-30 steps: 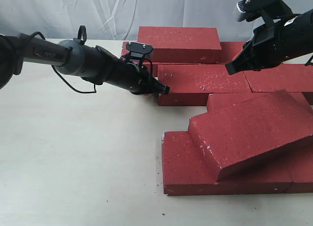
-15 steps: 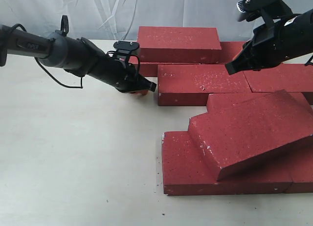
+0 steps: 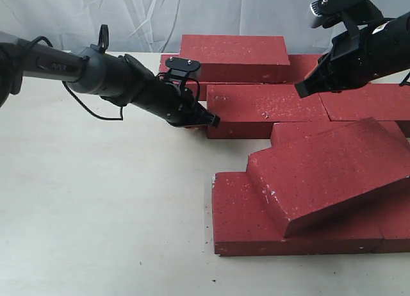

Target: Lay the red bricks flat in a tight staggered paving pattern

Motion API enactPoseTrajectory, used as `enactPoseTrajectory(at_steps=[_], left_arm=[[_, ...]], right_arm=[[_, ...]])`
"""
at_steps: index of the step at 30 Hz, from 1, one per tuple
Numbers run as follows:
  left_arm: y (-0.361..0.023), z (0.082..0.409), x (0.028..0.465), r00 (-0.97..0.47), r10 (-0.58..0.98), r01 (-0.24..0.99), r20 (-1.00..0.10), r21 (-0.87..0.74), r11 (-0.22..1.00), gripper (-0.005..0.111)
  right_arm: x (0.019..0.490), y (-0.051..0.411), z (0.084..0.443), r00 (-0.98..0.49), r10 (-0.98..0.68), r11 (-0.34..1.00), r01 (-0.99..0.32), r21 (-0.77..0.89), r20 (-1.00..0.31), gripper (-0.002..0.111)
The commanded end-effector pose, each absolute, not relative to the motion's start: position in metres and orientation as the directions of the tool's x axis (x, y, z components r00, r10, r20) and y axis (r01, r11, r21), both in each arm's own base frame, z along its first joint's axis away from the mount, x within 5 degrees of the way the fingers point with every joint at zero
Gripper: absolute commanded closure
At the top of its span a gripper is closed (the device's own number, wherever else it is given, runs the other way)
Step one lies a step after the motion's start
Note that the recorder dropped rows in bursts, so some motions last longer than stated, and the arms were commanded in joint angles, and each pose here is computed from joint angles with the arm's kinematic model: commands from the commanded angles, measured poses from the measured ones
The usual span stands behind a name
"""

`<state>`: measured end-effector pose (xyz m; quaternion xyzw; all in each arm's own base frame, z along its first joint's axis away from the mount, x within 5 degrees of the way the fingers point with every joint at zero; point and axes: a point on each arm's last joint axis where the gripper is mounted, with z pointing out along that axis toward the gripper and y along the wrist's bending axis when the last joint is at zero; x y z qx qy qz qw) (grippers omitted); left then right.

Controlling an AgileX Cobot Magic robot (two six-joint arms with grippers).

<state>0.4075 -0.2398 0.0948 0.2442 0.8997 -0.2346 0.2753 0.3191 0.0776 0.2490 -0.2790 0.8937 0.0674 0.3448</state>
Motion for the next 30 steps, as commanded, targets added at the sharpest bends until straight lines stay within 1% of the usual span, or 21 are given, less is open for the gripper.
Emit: enactPoseTrajectory(at_steps=[1, 3, 5, 8, 11, 14, 17, 20, 23, 26, 30], left_arm=[[-0.241, 0.097, 0.407, -0.721, 0.314, 0.572, -0.618, -0.275, 0.773, 0.107], [-0.234, 0.100, 0.411, -0.720, 0.307, 0.565, -0.622, -0.270, 0.780, 0.107], [-0.222, 0.110, 0.416, -0.719, 0.300, 0.564, -0.627, -0.274, 0.779, 0.107], [-0.198, 0.133, 0.423, -0.722, 0.294, 0.558, -0.627, -0.274, 0.783, 0.107], [-0.177, 0.160, 0.422, -0.712, 0.339, 0.568, -0.615, -0.220, 0.793, 0.107], [-0.168, 0.186, 0.414, -0.711, 0.387, 0.579, -0.588, -0.177, 0.796, 0.107], [-0.175, 0.201, 0.395, -0.699, 0.434, 0.621, -0.568, -0.182, 0.763, 0.107], [-0.189, 0.208, 0.369, -0.686, 0.486, 0.667, -0.542, -0.202, 0.717, 0.107], [-0.205, 0.210, 0.340, -0.667, 0.553, 0.717, -0.499, -0.230, 0.658, 0.107], [-0.224, 0.207, 0.314, -0.615, 0.630, 0.778, -0.474, -0.236, 0.582, 0.107], [-0.248, 0.201, 0.286, -0.555, 0.705, 0.831, -0.441, -0.255, 0.495, 0.107]], right_arm=[[0.321, 0.075, 0.248, -0.608, -0.442, 0.843, -0.533, -0.074, -0.659, 0.109], [0.321, 0.075, 0.248, -0.604, -0.450, 0.841, -0.535, -0.083, -0.658, 0.109], [0.321, 0.074, 0.248, -0.595, -0.465, 0.836, -0.539, -0.104, -0.655, 0.109], [0.323, 0.066, 0.247, -0.589, -0.489, 0.833, -0.533, -0.146, -0.643, 0.109], [0.324, 0.046, 0.246, -0.629, -0.444, 0.872, -0.467, -0.147, -0.638, 0.109], [0.322, 0.018, 0.246, -0.685, -0.359, 0.923, -0.359, -0.135, -0.633, 0.109], [0.315, -0.007, 0.245, -0.733, -0.273, 0.958, -0.267, -0.106, -0.623, 0.109], [0.308, -0.026, 0.240, -0.777, -0.238, 0.969, -0.228, -0.093, -0.583, 0.109], [0.302, -0.041, 0.237, -0.818, -0.212, 0.976, -0.199, -0.084, -0.534, 0.109], [0.299, -0.050, 0.237, -0.834, -0.173, 0.985, -0.160, -0.069, -0.524, 0.109], [0.298, -0.050, 0.235, -0.845, -0.169, 0.985, -0.162, -0.059, -0.507, 0.109]])
